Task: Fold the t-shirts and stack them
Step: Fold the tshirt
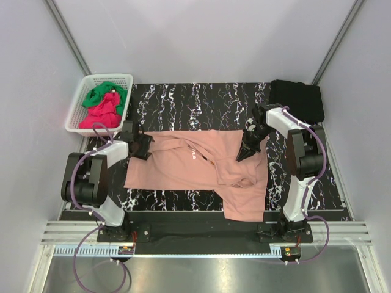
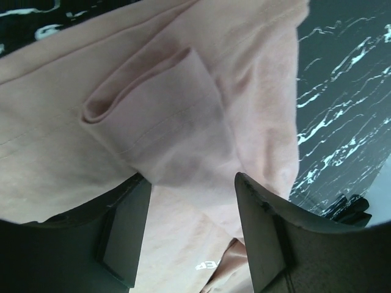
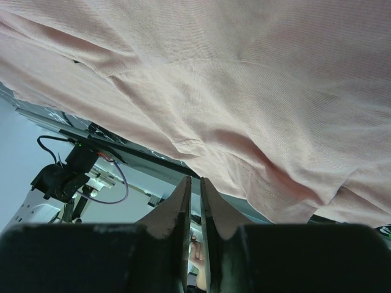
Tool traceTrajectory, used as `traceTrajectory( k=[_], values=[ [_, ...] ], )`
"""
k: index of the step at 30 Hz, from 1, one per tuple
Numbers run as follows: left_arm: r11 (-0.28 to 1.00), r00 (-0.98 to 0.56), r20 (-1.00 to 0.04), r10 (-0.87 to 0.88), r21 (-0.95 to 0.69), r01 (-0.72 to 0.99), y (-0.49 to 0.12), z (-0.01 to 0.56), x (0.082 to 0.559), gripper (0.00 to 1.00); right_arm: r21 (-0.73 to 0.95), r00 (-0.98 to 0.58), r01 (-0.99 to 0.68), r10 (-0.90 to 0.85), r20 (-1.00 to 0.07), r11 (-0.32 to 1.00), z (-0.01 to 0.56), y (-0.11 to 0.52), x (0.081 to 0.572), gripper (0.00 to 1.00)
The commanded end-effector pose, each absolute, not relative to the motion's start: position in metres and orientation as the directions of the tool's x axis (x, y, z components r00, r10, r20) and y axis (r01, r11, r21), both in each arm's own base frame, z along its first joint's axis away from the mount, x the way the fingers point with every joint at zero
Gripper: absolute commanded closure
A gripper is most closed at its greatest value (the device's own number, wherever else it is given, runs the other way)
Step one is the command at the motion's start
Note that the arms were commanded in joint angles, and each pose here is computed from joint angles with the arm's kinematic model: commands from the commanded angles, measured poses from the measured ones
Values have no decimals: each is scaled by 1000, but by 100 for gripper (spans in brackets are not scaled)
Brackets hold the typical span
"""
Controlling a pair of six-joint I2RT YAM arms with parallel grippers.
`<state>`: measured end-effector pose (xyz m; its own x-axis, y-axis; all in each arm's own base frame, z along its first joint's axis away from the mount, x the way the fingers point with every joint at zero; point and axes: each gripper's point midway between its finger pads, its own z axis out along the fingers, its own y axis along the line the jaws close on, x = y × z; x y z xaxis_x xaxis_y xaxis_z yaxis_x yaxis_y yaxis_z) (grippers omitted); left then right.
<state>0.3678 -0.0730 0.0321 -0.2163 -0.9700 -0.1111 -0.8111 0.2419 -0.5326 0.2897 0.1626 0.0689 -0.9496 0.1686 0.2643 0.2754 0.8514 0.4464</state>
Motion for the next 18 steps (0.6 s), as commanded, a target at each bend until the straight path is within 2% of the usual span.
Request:
traceTrajectory(
  k=[1, 5, 6, 10, 15, 18],
  values=[
    [259, -223, -135, -965, -597, -759, -74, 53, 393, 40, 485, -962, 249, 155, 226, 838, 84, 164, 294, 82],
    [261, -227, -134, -965, -601, -756, -74, 55, 396, 44, 484, -961, 252, 156, 230, 838, 83, 164, 294, 82],
    [264, -232, -132, -964, -605, -751, -75, 56, 397, 49, 483, -960, 254, 158, 231, 838, 82, 164, 295, 82],
    [277, -247, -135, -959, -605, -746, -75, 57, 397, 61, 484, -960, 253, 158, 230, 838, 83, 164, 295, 82],
    [282, -272, -111, -956, -604, -745, -80, 51, 395, 69, 482, -960, 255, 163, 226, 838, 83, 162, 295, 81],
    [285, -280, -107, -954, -613, -737, -82, 51, 396, 85, 480, -960, 258, 165, 228, 839, 83, 161, 293, 81]
  ],
)
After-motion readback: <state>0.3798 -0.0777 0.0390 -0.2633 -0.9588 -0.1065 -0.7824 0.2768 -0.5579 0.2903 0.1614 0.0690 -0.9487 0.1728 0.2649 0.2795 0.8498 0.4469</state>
